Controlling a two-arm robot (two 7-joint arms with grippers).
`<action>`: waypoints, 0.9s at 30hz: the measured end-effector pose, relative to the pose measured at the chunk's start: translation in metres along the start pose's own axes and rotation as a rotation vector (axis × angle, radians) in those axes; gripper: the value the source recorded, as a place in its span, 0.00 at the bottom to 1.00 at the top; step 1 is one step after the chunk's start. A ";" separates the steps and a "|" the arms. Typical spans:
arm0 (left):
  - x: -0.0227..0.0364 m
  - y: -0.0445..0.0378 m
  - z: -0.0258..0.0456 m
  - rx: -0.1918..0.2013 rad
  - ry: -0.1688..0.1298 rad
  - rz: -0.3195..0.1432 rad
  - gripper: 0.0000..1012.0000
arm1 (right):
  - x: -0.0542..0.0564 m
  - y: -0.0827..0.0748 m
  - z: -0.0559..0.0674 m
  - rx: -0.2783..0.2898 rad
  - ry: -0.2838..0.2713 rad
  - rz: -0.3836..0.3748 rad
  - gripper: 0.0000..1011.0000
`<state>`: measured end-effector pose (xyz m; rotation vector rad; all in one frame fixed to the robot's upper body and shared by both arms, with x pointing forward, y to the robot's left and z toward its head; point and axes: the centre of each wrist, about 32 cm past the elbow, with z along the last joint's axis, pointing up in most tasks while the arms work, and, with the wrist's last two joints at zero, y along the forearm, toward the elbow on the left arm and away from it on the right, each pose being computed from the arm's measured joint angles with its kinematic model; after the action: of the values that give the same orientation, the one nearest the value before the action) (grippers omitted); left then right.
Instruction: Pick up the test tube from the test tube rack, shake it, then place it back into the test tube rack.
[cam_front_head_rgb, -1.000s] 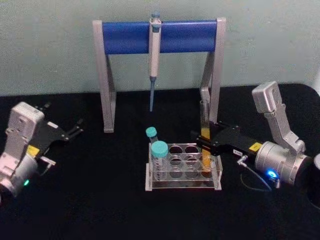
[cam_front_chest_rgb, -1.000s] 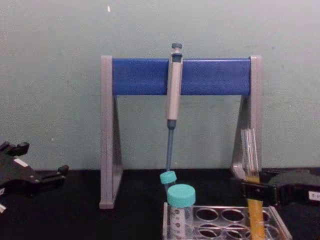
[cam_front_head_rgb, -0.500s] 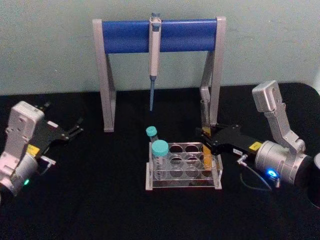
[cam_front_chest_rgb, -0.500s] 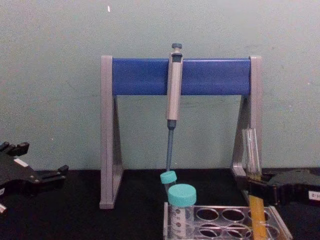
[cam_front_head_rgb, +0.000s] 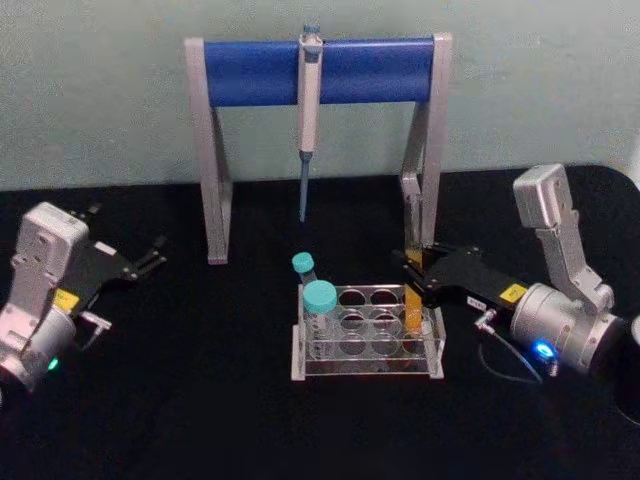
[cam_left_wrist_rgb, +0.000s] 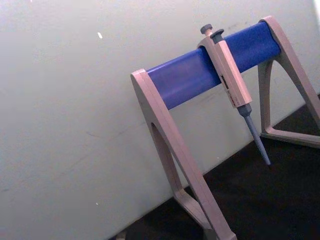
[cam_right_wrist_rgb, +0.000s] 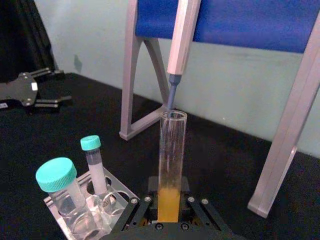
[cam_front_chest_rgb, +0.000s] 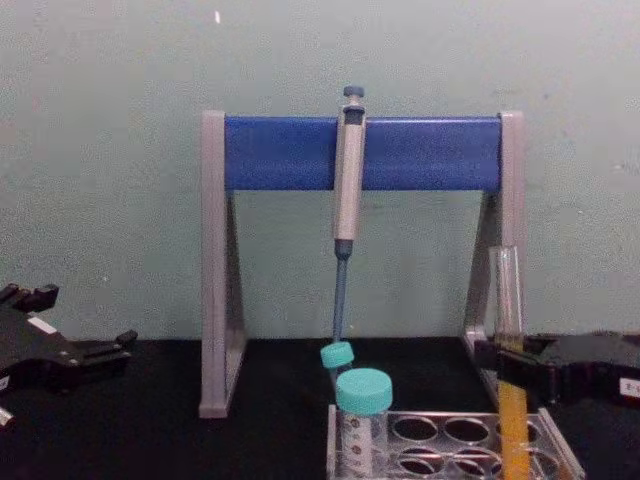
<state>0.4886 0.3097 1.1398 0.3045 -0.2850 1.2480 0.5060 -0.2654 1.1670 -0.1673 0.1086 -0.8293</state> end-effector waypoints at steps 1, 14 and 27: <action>0.0000 0.0000 0.0000 0.000 0.000 0.000 0.99 | -0.001 -0.001 -0.002 0.014 -0.004 0.000 0.23; 0.0000 0.0000 0.0000 0.000 0.000 0.000 0.99 | -0.006 -0.013 -0.013 0.123 -0.032 -0.012 0.23; 0.0000 0.0000 0.0000 0.000 0.000 0.000 0.99 | -0.009 -0.020 -0.005 0.236 -0.052 -0.007 0.23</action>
<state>0.4886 0.3097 1.1398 0.3045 -0.2850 1.2480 0.4845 -0.2726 1.1664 0.0328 -0.0385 -0.8375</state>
